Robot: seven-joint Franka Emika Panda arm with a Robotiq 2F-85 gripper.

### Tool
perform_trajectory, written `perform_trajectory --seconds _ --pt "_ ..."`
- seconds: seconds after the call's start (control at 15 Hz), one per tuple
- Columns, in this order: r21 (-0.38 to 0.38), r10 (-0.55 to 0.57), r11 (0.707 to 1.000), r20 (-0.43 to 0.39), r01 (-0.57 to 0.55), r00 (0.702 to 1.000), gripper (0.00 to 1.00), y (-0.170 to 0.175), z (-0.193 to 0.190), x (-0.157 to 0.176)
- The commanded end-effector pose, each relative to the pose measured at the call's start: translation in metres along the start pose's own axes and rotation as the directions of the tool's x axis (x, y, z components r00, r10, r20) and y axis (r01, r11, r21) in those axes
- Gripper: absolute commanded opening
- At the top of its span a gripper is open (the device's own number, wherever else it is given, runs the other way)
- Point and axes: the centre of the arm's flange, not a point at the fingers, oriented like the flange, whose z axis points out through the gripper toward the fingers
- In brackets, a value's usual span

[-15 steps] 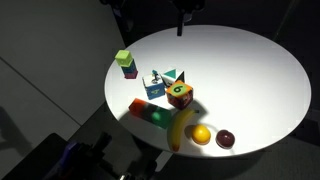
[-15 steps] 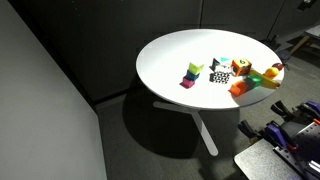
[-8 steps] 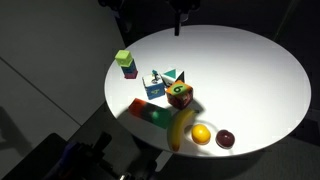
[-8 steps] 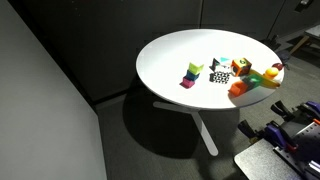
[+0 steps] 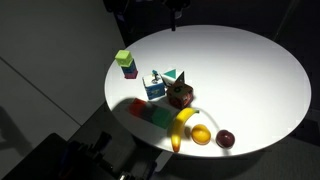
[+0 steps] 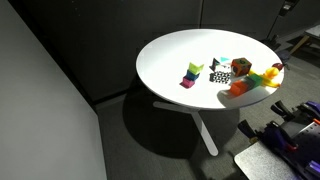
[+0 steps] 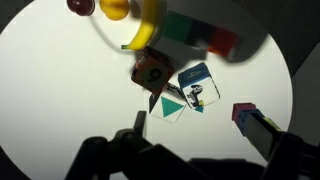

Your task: Pick up the square plush toy on the left and put it on top of the square push toy in the middle

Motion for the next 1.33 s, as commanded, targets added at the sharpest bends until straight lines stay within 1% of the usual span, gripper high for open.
perform_trajectory --seconds 0.0,0.33,0.8,1.07,1.27 --pt "-0.053 0.009 0.999 0.020 -0.007 1.000 1.00 0.000 0.015 0.018" --pt "-0.078 0.026 0.997 0.099 -0.018 0.995 1.00 -0.003 0.041 0.032" --pt "-0.085 0.072 0.995 0.218 -0.055 0.973 1.00 -0.001 0.081 0.043" --pt "-0.060 0.031 0.998 0.262 -0.016 0.965 1.00 -0.005 0.105 0.041" --pt "-0.041 -0.036 0.998 0.284 0.050 0.958 1.00 -0.010 0.124 0.037"
